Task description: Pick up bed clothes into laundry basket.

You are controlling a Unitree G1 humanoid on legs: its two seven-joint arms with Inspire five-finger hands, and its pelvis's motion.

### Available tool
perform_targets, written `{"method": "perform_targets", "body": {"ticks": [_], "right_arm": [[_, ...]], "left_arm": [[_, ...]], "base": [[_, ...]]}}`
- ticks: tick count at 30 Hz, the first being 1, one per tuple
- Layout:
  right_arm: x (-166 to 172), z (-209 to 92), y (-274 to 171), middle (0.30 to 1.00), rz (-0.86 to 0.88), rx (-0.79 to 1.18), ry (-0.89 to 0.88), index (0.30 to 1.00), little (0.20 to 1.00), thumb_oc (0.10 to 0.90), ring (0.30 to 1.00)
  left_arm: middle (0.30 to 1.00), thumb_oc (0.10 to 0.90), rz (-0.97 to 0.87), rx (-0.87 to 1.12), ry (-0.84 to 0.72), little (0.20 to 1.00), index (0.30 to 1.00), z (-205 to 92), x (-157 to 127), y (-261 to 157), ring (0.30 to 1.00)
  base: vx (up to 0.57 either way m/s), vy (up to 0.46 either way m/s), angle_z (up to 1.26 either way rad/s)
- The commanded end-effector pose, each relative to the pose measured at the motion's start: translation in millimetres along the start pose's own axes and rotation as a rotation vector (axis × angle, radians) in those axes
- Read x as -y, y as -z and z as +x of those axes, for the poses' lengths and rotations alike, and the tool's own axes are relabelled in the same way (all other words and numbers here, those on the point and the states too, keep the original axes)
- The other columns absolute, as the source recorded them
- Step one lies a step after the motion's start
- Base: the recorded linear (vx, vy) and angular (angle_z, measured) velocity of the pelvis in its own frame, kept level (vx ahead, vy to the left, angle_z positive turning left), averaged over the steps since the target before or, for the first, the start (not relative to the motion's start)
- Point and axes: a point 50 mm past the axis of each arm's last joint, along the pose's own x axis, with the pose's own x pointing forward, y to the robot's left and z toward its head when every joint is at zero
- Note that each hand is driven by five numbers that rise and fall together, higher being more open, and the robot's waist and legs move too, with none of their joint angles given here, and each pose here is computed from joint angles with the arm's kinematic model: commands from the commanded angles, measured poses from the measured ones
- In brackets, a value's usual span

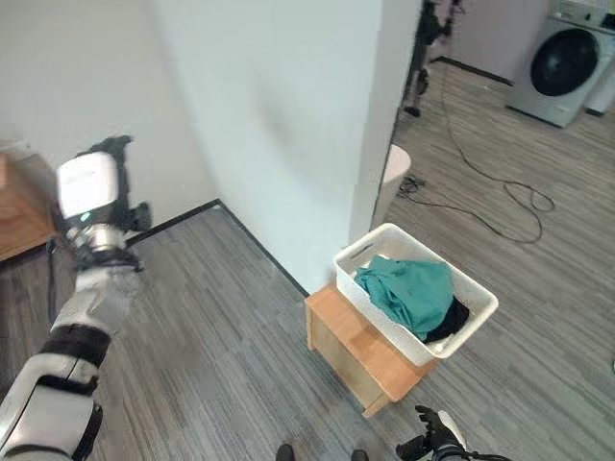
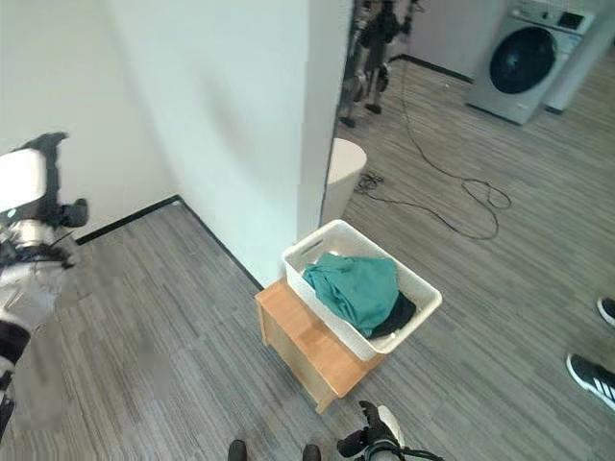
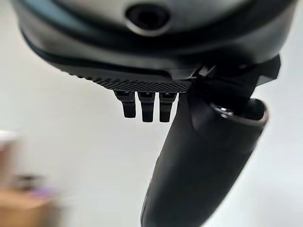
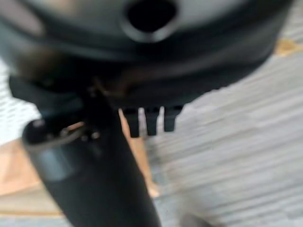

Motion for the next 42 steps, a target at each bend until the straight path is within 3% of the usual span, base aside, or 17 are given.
{"method": "perform_targets", "body": {"ticks": [1,5,6,7,8,10,12,16,23,24,27,32,42], "right_arm": [[12,5,-24,0.900,-0.009,0.089,0.037,0.900,0.900,0.800,0.900],[27,6,-51,0.900,-0.027,0.209,0.051,0.900,0.900,0.800,0.900],[38,6,-76,0.900,0.010,0.294,0.072,0.900,0.900,0.800,0.900],[38,6,-75,0.900,0.008,0.292,0.073,0.900,0.900,0.800,0.900],[46,5,-93,0.900,0.036,0.348,0.088,0.900,0.900,0.800,0.900],[53,3,-115,0.900,0.045,0.415,0.107,0.900,0.900,0.800,0.900],[37,8,-99,0.900,0.083,0.321,0.057,0.900,0.900,0.800,0.900],[70,-12,-128,0.900,0.075,0.544,0.172,0.900,0.900,0.800,0.900],[109,-19,-135,0.900,0.182,0.606,0.290,0.900,0.900,0.800,0.900],[130,-28,-148,0.900,0.210,0.681,0.332,0.900,0.900,0.800,0.900],[155,-45,-161,0.900,0.303,0.788,0.375,0.900,0.900,0.800,0.900],[163,-60,-166,0.900,0.348,0.866,0.416,0.900,0.900,0.800,0.900],[155,-82,-163,0.900,0.497,0.968,0.371,0.900,0.900,0.800,0.900]], "left_arm": [[0.900,0.800,-0.398,-0.172,-0.060,0.900,0.900,-20,10,9,0.900],[0.900,0.800,-0.514,-0.321,0.194,0.900,0.900,-83,67,20,0.900],[0.900,0.800,-0.565,-0.492,0.369,0.900,0.900,-136,100,37,0.900],[0.900,0.800,-0.568,-0.493,0.372,0.900,0.900,-137,100,37,0.900],[0.900,0.800,-0.528,-0.604,0.493,0.900,0.900,-170,118,50,0.900],[0.900,0.800,-0.518,-0.648,0.547,0.900,0.900,-185,127,50,0.900],[0.900,0.800,-0.572,-0.658,0.607,0.900,0.900,-198,140,34,0.900],[0.900,0.800,-0.650,-0.627,0.563,0.900,0.900,-190,133,29,0.900],[0.900,0.800,-0.764,-0.412,0.515,0.900,0.900,-146,118,-10,0.900],[0.900,0.800,-0.872,-0.335,0.459,0.900,0.900,-129,105,-25,0.900],[0.900,0.800,-0.961,-0.258,0.380,0.900,0.900,-116,80,-28,0.900],[0.900,0.800,-1.043,-0.310,0.322,0.900,0.900,-123,66,-11,0.900],[0.900,0.800,-0.995,-0.302,0.451,0.900,0.900,-147,66,-1,0.900]], "base": [[-0.29,0.191,0.22],[-0.16,0.132,1.44],[0.14,0.106,1.59],[0.19,0.218,1.53],[0.11,0.148,1.42],[0.15,0.229,1.53],[-0.02,0.182,1.39],[-0.04,-0.024,1.85],[-0.05,-0.306,2.74],[-0.15,-0.203,1.22],[-0.28,-0.367,0.72],[-0.26,-0.118,1.39],[-0.15,-0.003,1.00]]}}
